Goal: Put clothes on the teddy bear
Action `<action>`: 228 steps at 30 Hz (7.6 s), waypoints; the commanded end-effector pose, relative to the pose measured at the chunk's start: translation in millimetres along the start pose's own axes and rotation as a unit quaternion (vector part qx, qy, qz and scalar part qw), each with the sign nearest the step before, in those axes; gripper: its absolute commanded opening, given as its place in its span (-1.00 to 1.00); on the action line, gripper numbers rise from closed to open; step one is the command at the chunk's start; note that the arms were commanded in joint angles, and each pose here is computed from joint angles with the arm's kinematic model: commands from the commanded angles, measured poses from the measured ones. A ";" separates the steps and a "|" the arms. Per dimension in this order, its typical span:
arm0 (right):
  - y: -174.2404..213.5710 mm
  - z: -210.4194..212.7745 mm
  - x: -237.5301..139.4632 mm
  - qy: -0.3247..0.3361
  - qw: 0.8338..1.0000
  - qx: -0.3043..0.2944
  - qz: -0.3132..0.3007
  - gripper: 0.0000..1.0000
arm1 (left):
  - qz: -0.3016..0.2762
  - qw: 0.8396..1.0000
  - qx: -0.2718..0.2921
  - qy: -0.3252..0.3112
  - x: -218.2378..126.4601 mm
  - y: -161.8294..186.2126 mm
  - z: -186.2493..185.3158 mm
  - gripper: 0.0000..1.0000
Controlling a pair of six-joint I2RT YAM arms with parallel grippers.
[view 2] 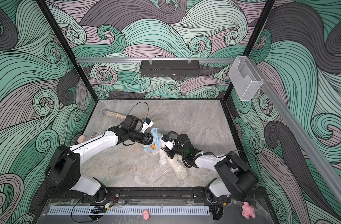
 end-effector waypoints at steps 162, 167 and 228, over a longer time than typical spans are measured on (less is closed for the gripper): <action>2.7 -14.5 -12.5 0.072 0.996 -0.014 -0.048 -0.79 | -0.143 0.977 0.050 -0.153 -62.9 14.8 -4.1 0.15; 1.5 -15.2 -12.4 0.073 0.996 -0.013 -0.048 -0.79 | -0.121 0.986 0.095 -0.064 -52.9 15.5 -18.3 -0.46; -27.1 -12.1 15.5 0.060 0.995 0.050 -0.063 -0.63 | -0.064 0.989 0.080 0.109 45.7 -20.0 -19.0 -0.82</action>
Point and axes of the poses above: each gripper's point midway between its finger pads, its own x axis out along the fingers, its own z axis along the line the jaws close on, y = z × x, the point moved 8 cm from there along -x, back along the fingers, and after that the axes turned 13 degrees about x, right-handed, at the moved point
